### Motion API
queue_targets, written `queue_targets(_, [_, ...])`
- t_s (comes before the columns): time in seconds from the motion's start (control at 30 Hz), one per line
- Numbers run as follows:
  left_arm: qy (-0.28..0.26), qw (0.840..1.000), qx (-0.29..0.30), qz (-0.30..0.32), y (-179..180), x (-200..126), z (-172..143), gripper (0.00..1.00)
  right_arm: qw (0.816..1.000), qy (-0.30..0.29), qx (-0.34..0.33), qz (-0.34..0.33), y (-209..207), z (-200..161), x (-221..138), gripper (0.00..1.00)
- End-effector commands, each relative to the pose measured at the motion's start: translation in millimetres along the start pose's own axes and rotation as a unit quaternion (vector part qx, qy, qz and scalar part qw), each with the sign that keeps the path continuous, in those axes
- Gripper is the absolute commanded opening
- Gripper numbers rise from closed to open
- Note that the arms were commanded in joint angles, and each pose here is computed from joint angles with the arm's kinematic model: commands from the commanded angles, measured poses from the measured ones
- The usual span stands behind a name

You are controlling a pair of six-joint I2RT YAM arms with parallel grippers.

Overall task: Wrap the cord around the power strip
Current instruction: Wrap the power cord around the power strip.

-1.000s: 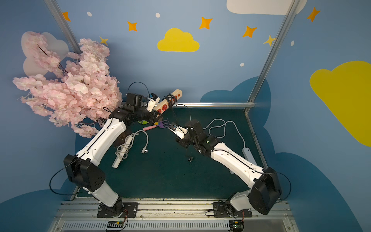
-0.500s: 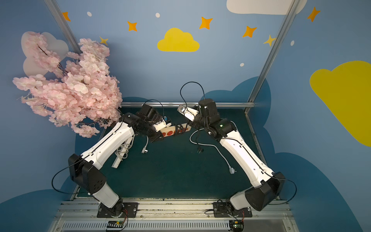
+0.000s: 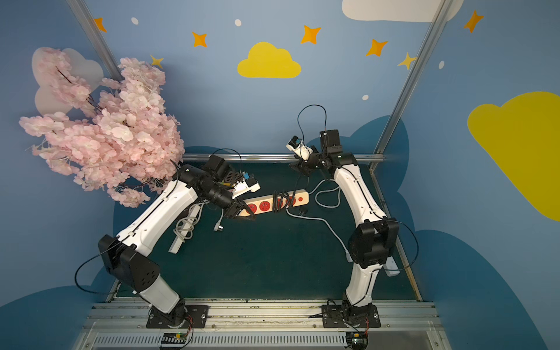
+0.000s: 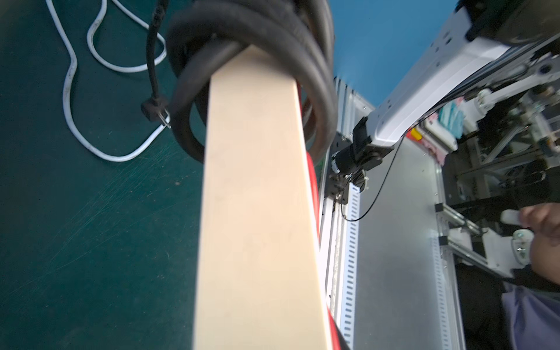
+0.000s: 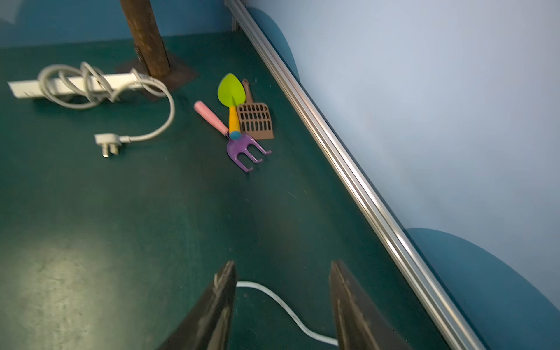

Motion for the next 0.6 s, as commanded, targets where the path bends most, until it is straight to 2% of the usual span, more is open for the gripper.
queue_targets(0.0, [-0.120,0.977,0.106,-0.142,-78,-35,36,0.02,0.998,-0.049,0.037,-0.012,-30,-6,1,0.09])
queue_targets(0.07, [-0.164,0.972,0.117,-0.120,-69,-44,52,0.03,0.996,-0.062,0.069,-0.009,-26,-13,7,0.23])
queue_targets(0.17, [-0.226,0.961,0.122,-0.102,-58,-61,71,0.02,0.989,-0.095,0.112,-0.005,-18,-17,9,0.38])
queue_targets(0.4, [-0.266,0.960,0.084,-0.023,-20,-85,82,0.02,0.957,-0.139,0.249,0.047,-22,-11,-18,0.63])
queue_targets(0.57, [-0.328,0.943,0.061,0.010,0,-108,93,0.03,0.928,-0.139,0.321,0.126,-8,-12,-28,0.77])
Point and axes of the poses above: each gripper's point midway between its finger pads, its own x axis out along the fingers, its own y axis along the line the jaws close on, z = x × y, the point moved 1 cm from there along -x, back along the fingers, and after that the axes turned 6 degrees about -x, right-handed, at the moved point
